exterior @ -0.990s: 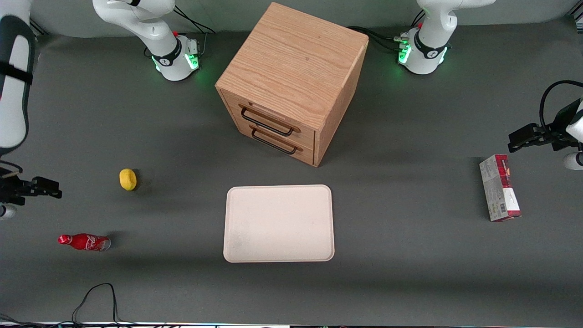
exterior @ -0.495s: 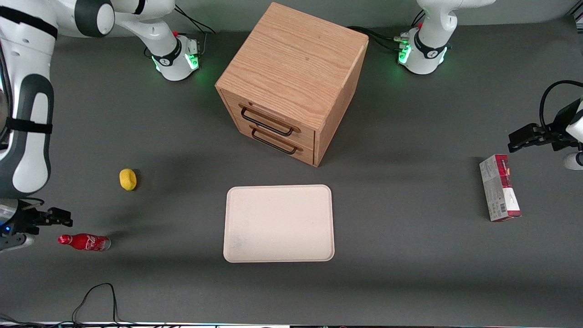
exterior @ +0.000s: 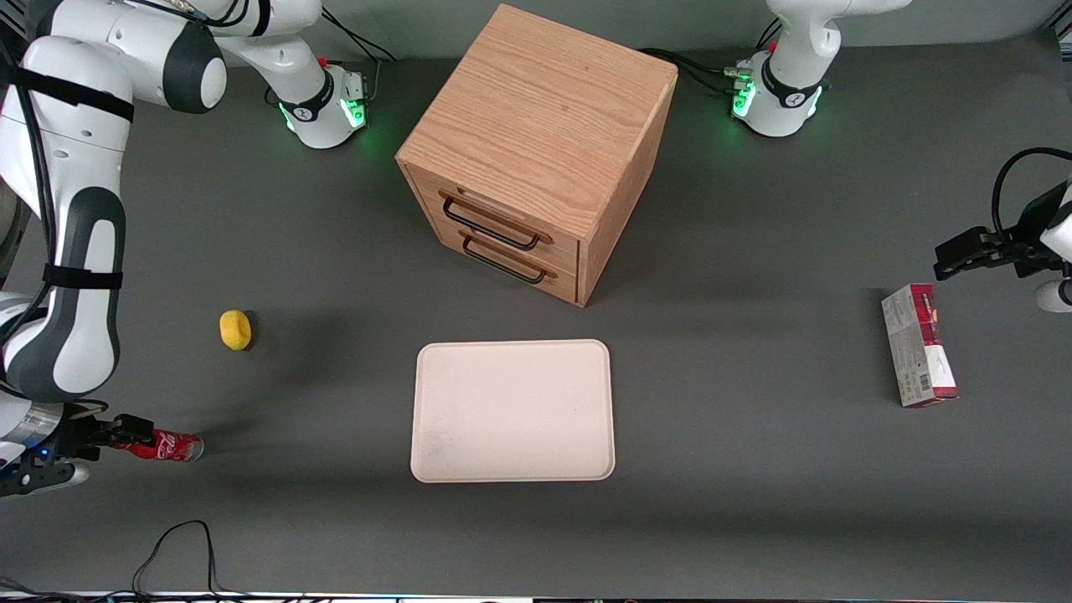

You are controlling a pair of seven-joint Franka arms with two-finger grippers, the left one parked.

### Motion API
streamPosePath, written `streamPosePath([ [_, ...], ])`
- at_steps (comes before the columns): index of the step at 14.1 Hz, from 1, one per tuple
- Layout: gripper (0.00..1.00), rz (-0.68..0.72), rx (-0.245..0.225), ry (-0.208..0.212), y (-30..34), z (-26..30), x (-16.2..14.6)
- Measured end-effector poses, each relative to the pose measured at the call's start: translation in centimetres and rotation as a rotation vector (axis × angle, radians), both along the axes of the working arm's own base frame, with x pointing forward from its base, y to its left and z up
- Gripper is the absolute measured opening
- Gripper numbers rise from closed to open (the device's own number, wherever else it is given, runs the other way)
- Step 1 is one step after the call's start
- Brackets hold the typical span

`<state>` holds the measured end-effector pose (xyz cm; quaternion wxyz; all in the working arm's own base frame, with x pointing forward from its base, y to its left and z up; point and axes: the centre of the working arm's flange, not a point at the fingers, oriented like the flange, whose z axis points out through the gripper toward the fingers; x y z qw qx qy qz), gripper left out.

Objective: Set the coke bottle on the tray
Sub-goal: 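Close the right gripper around the bottle's body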

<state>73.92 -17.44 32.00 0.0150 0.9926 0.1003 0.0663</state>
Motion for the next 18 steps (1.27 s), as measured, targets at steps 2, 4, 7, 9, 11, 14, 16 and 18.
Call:
streamPosePath([
  [2,0.96,-0.004,0.006,0.004,-0.1,-0.4,-0.1],
  [4,0.96,-0.009,0.005,0.006,-0.4,-0.4,-0.1],
  [7,0.83,-0.020,-0.001,0.024,-1.4,-0.1,-0.6],
  [9,0.59,-0.021,0.008,0.047,-1.5,-0.3,-0.9],
  [11,0.49,-0.020,0.012,0.056,-1.5,-0.3,-0.9],
  [14,0.32,-0.014,0.010,0.046,-1.2,0.3,-0.7],
  [16,0.32,-0.004,0.009,0.030,-0.7,1.3,-0.3],
  [18,0.32,0.019,0.025,0.033,0.9,3.4,0.0],
])
